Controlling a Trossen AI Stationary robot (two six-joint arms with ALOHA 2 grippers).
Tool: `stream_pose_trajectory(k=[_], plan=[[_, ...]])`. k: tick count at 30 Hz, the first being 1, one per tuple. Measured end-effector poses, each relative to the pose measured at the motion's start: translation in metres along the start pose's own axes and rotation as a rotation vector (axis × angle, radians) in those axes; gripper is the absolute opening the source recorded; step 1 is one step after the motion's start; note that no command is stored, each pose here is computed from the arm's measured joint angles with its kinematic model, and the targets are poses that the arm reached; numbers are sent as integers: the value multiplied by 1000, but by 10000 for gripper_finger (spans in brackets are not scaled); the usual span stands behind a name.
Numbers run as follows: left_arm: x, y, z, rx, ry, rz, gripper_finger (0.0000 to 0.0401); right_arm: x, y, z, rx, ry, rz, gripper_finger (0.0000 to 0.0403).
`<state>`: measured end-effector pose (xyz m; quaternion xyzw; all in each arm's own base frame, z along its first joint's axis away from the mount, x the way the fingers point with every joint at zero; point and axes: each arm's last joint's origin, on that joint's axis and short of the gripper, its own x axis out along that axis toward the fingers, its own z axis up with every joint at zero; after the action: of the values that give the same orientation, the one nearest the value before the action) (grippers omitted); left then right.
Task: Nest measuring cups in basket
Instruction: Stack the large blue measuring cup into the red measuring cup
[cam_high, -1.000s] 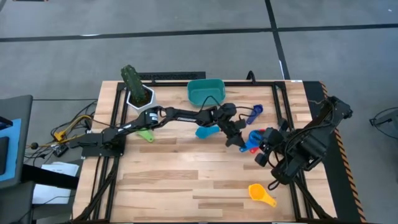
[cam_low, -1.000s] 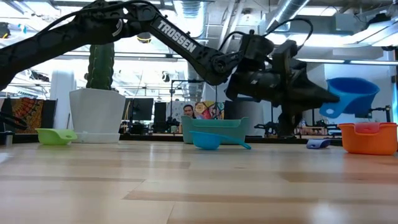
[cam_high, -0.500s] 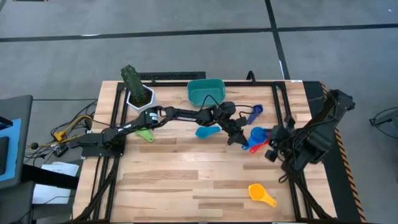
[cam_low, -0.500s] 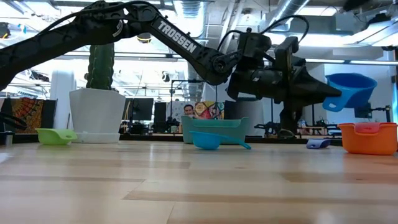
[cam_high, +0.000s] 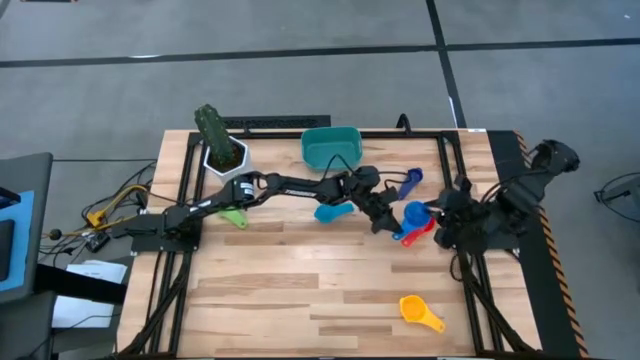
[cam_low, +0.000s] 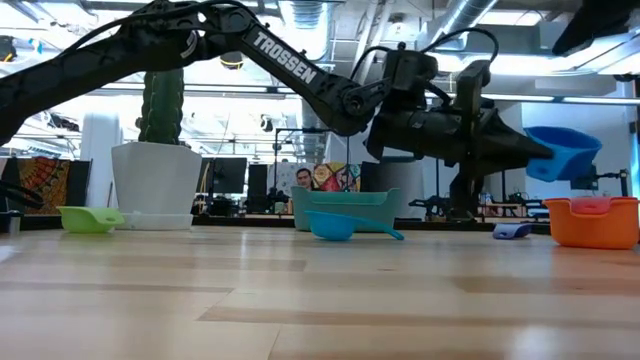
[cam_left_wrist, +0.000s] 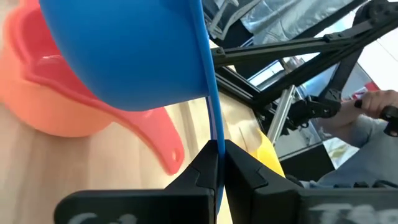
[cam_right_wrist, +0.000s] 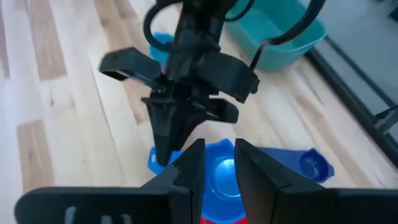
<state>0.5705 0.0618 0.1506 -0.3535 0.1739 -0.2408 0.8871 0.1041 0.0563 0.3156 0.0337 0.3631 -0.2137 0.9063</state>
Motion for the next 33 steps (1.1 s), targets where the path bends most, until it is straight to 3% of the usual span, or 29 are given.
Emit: stream_pose_trajectory(k=[8,13,18,25,33], plan=[[13,-10,-9,7,-50,69,0,19,7,4,-82,121,50,109],[18,-15,-13,9,-39,57,0,32,13,2,-123,174,-10,109],[23,-21,-17,10,-7,20,0,51,16,-8,-237,263,-73,109],[23,-21,-17,-7,0,11,0,64,18,-9,-355,349,-84,109],[17,-17,-10,3,-29,7,0,66,13,-9,-375,397,-104,108]])
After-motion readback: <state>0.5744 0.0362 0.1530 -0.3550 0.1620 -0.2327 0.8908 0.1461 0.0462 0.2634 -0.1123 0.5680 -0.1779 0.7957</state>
